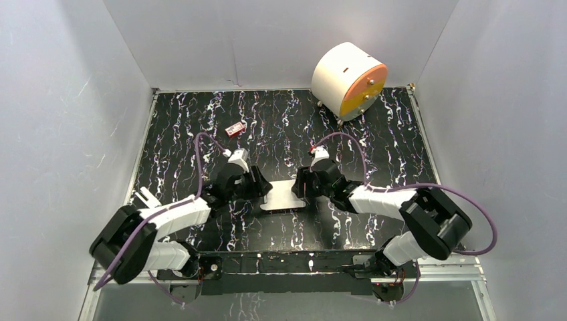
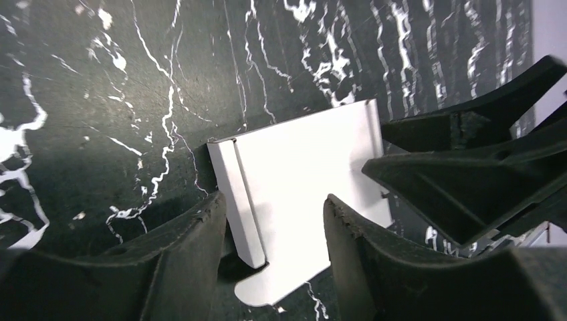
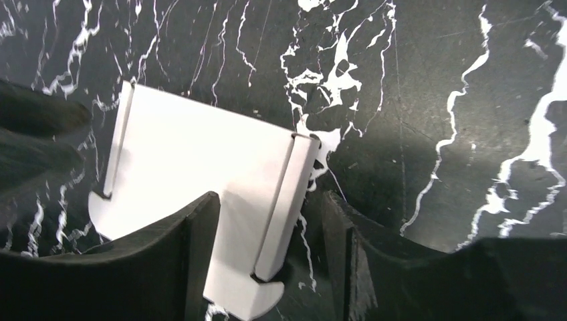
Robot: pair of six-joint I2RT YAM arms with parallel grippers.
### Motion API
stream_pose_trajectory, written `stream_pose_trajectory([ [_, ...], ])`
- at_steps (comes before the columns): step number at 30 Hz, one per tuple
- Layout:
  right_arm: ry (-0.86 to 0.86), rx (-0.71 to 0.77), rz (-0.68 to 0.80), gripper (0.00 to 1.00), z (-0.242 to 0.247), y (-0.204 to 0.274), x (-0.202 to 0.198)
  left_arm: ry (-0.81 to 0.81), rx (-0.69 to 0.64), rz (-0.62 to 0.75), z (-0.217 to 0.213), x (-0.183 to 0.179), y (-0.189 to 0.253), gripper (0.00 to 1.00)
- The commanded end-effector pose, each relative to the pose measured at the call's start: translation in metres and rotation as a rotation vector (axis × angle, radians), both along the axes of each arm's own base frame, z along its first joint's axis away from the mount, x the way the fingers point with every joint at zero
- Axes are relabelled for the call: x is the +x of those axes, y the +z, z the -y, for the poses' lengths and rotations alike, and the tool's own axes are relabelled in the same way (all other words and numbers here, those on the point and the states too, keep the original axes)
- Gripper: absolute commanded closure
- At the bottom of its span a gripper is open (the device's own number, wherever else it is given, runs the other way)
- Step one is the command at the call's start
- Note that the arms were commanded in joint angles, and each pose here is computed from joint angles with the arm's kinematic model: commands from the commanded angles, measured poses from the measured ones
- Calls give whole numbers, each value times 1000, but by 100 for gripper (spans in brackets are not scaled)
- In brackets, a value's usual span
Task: Fold the paper box
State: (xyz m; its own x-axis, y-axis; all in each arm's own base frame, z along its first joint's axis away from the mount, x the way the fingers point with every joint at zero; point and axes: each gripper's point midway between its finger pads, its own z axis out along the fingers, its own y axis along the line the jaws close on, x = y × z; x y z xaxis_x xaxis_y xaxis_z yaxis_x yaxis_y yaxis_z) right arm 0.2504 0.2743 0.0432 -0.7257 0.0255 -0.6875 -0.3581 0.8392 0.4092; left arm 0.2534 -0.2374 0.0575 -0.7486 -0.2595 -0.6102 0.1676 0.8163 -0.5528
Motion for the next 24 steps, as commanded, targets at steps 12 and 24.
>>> stream_pose_trajectory([
  [12,585,-219,283,27,-36,70,-48,138,16,33,-55,-11,62,22],
  [24,878,-514,497,26,-60,33,-73,133,72,9,-84,0,89,16],
])
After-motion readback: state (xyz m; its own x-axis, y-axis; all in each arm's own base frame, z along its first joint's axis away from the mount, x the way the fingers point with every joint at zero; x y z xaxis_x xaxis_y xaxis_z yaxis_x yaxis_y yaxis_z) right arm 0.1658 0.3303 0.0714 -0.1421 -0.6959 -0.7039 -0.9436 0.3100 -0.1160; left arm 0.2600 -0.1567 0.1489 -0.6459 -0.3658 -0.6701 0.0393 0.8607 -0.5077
